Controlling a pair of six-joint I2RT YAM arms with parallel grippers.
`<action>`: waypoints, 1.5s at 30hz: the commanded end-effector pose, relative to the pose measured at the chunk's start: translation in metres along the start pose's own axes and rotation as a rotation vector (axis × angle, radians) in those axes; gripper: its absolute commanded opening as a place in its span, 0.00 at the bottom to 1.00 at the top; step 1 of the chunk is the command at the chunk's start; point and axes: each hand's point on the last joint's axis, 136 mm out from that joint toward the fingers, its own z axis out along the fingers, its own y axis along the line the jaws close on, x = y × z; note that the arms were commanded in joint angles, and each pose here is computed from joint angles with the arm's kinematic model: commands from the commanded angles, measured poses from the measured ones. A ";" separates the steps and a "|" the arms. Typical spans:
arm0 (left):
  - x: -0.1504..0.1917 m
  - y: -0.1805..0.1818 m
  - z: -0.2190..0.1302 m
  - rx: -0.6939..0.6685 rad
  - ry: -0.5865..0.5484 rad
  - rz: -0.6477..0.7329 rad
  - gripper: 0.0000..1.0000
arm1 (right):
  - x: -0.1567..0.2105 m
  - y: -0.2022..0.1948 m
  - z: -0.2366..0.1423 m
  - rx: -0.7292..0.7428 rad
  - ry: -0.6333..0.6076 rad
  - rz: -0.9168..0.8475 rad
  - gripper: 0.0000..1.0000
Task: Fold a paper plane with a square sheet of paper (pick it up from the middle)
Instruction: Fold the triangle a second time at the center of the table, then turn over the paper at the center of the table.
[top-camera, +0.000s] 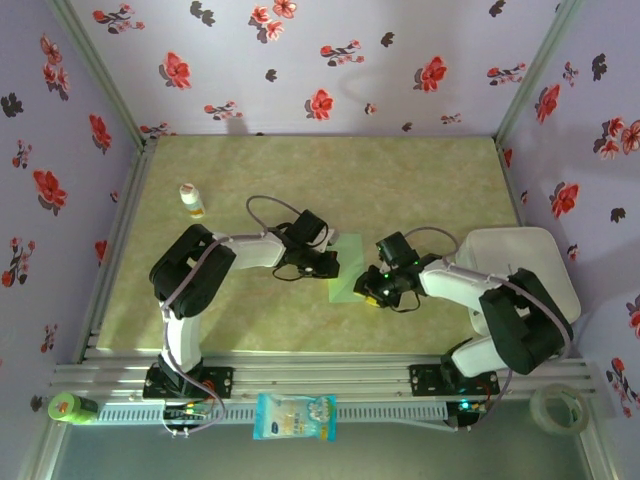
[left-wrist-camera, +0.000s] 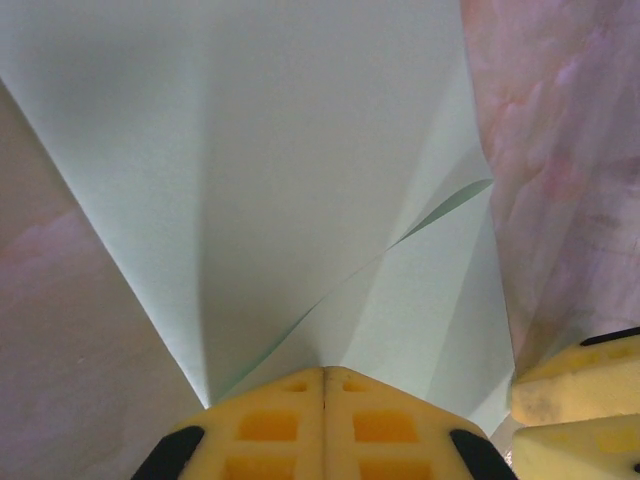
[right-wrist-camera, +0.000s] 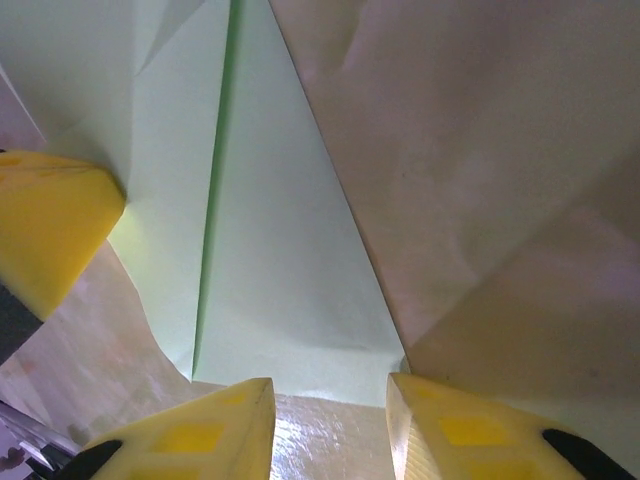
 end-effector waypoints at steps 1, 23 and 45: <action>0.020 0.018 0.005 -0.060 0.052 -0.027 0.02 | -0.009 0.013 0.003 -0.028 -0.028 0.006 0.35; 0.020 0.017 0.005 -0.061 0.051 -0.025 0.01 | -0.060 0.050 0.001 -0.150 -0.196 -0.009 0.46; 0.005 0.004 -0.007 -0.019 -0.016 -0.043 0.04 | -0.076 0.036 0.017 -0.264 -0.186 0.069 0.19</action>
